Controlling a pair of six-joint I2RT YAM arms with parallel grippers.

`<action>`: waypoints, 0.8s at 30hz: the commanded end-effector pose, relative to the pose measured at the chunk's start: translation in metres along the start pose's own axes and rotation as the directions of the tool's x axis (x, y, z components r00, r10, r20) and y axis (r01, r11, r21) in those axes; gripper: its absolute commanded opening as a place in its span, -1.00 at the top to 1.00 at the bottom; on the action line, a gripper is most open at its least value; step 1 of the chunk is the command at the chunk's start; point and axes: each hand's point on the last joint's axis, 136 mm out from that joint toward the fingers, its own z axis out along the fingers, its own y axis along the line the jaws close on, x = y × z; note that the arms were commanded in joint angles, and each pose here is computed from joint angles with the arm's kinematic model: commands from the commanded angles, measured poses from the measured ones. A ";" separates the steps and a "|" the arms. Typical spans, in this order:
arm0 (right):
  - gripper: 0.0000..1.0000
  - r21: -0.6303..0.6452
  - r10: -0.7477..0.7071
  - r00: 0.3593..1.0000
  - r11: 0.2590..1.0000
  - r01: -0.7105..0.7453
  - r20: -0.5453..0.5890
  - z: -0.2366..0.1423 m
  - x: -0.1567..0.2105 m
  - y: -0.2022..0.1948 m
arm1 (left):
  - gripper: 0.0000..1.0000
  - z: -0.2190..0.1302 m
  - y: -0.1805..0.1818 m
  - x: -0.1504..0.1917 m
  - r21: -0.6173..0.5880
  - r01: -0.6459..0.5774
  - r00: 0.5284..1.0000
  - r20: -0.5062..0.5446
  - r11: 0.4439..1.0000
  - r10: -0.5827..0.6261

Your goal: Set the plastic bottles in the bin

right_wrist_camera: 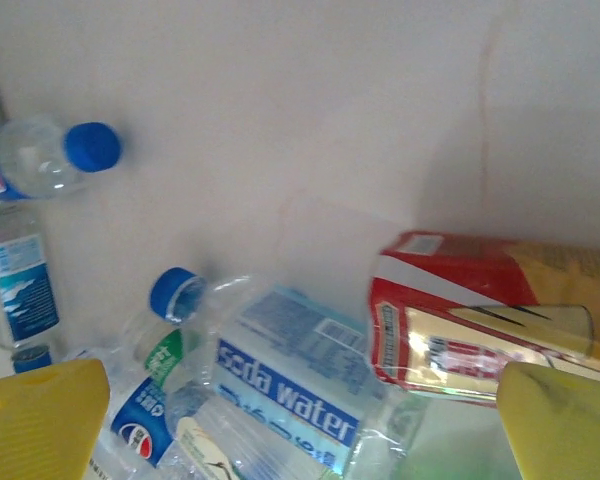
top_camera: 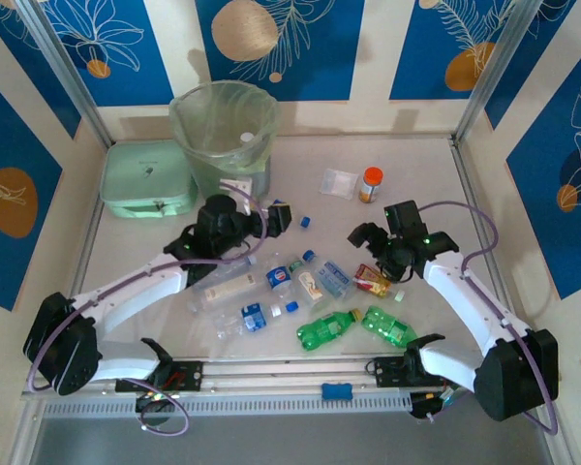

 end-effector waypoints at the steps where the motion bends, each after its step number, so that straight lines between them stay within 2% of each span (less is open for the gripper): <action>1: -1.00 0.026 0.168 0.985 0.986 -0.167 -0.042 0.003 0.009 -0.015 | -1.00 0.007 -0.027 -0.006 0.075 0.088 0.993 0.073 0.993 -0.094; 4: -0.99 0.011 0.290 0.955 0.957 -0.290 -0.058 0.006 0.013 -0.023 | -1.00 0.016 -0.035 0.025 0.085 0.088 0.996 -0.006 0.992 -0.088; 7: -0.99 -0.017 0.427 0.897 0.902 -0.432 -0.115 0.011 0.018 -0.027 | -1.00 0.021 -0.037 0.043 0.082 0.091 0.994 -0.059 0.992 -0.087; 10: -0.99 -0.033 0.511 0.846 0.853 -0.521 -0.152 0.013 0.023 -0.030 | -1.00 0.022 -0.035 0.045 0.069 0.090 0.994 -0.066 0.994 -0.086; 13: -0.99 -0.041 0.547 0.826 0.830 -0.557 -0.140 0.012 0.021 -0.033 | -1.00 0.022 -0.032 0.040 0.051 0.080 0.996 -0.041 0.995 -0.078; 20: -0.99 -0.068 0.554 0.824 0.824 -0.563 -0.117 0.013 0.013 -0.036 | -1.00 0.021 -0.033 0.033 0.049 0.071 0.997 -0.019 0.996 -0.070; 24: -0.99 -0.073 0.483 0.875 0.872 -0.483 -0.020 0.006 -0.005 -0.040 | -1.00 0.022 -0.030 0.038 0.034 0.070 0.997 -0.037 0.997 -0.068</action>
